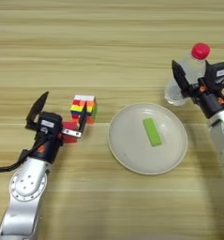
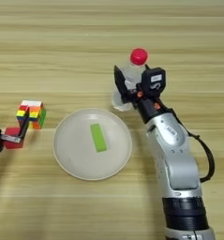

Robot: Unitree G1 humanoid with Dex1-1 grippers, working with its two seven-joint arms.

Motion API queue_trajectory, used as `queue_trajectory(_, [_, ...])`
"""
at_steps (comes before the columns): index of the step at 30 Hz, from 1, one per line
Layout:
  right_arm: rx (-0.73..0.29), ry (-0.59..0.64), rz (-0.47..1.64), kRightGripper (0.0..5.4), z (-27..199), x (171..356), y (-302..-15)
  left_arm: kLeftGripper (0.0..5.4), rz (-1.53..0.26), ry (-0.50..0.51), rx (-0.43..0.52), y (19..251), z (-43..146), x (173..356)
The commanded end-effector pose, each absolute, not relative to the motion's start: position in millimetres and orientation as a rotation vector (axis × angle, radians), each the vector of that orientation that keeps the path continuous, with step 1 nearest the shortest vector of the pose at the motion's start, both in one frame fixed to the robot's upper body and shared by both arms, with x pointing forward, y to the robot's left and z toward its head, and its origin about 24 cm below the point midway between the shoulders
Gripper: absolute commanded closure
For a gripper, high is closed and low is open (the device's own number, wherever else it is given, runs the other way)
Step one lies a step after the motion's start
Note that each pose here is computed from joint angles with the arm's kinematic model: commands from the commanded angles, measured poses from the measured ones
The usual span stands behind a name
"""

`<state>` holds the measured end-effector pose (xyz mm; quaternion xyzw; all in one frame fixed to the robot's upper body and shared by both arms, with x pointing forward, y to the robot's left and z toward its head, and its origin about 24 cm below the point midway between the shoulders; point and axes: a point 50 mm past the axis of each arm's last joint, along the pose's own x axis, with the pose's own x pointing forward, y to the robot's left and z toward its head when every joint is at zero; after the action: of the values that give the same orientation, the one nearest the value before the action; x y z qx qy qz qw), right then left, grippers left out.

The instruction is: Move the objects on the table

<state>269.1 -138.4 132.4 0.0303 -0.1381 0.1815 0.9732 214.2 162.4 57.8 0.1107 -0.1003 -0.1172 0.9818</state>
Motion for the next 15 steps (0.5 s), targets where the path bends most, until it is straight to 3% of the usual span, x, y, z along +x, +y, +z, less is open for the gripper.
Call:
queue_trajectory(1, [0.071, -0.311, 0.437, 2.23, 142, 263.4, -123, 0.0, -0.317, -0.206, 0.23, 144, 62.1, 221.5])
queue_trajectory(15, [0.094, -0.272, 0.618, 2.23, 133, 243.0, -78, 0.0, -0.492, -0.205, 0.257, 113, 56.7, 225.3])
